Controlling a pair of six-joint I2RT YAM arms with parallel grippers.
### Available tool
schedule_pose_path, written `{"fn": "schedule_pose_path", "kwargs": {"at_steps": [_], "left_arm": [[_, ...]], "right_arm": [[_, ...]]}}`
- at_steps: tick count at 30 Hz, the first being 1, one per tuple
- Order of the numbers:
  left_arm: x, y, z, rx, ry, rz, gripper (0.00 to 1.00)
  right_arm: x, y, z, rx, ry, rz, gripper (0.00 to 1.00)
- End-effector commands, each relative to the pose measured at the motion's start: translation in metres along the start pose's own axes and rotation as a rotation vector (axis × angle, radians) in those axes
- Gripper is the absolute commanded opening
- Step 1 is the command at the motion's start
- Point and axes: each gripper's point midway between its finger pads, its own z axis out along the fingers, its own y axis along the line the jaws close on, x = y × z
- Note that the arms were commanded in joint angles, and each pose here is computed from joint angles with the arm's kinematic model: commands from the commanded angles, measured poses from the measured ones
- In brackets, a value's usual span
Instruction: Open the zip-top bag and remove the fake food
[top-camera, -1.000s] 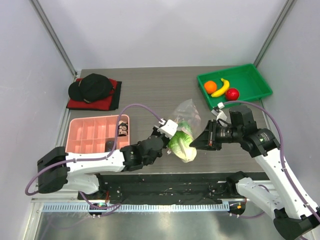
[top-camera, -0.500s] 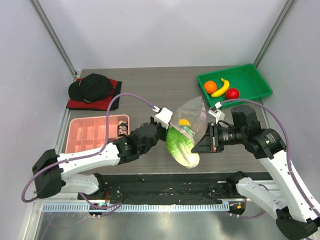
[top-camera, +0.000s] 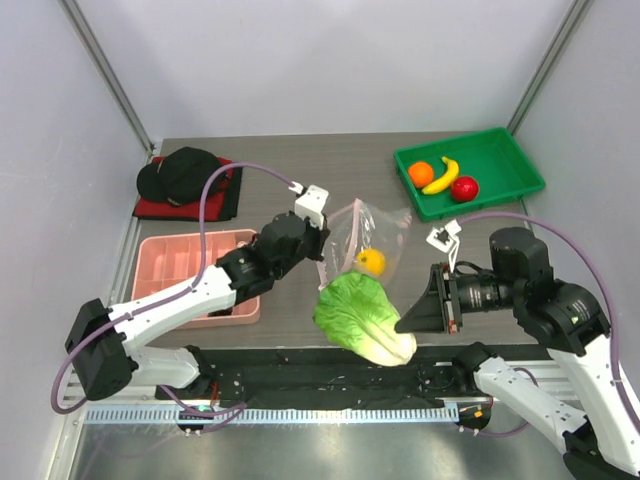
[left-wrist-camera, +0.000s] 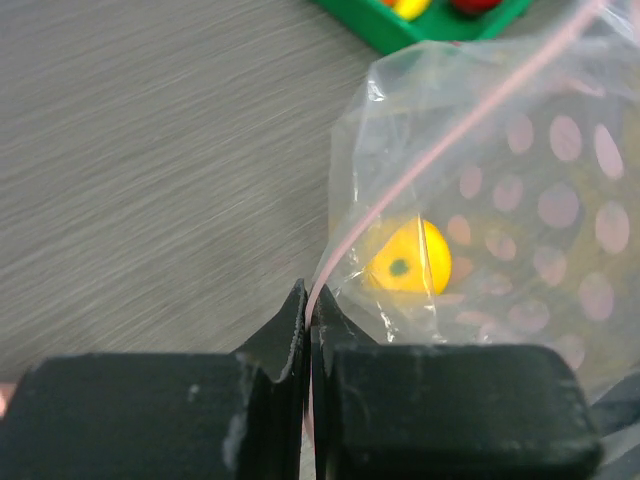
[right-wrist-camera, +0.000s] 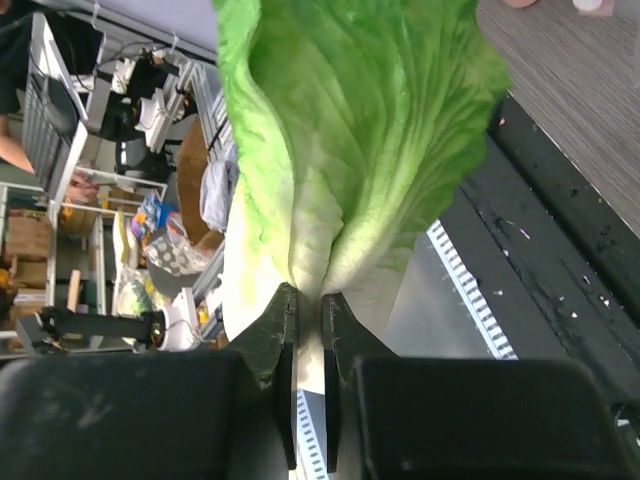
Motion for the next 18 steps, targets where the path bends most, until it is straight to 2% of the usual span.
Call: {"fn": "schedule_pose_path", "kwargs": {"at_steps": [1,4,6,8,10,11,14,18], "left_arm": [[-0.004,0.014,-0.002,-0.050,0.077,-0.061,0.00],[-0.004,0.027,-0.001,-0.124,0.104,-0.052,0.00],[-0.003,0.042,-0.006,-0.198,0.117,-0.035,0.00],[-0.001,0.058,-0.013,-0.264,0.126,-0.038,0.00],[-0.008,0.067,-0.026,-0.290,0.108,-0.042,0.00],[-0.011,0.069,-0.031,-0.294,0.102,-0.036,0.00],[-0.024,0.067,-0.046,-0.276,0.091,-0.033,0.00],[-0.031,0.059,-0.055,-0.220,0.080,-0.044,0.00]], "right_arm": [[0.015,-0.023,0.002,0.081,0.050,-0.030,0.02],[0.006,-0.039,0.003,0.173,0.022,-0.019,0.01],[-0.023,-0.039,0.004,0.218,-0.081,-0.021,0.02],[-0.053,-0.067,-0.008,0.430,-0.211,-0.013,0.02],[-0.086,-0.076,-0.026,0.572,-0.330,-0.027,0.01],[-0.104,-0.092,-0.045,0.715,-0.423,-0.031,0.01],[-0.149,-0.107,-0.079,0.929,-0.608,-0.036,0.01],[-0.195,-0.128,-0.095,1.096,-0.734,-0.051,0.01]]}}
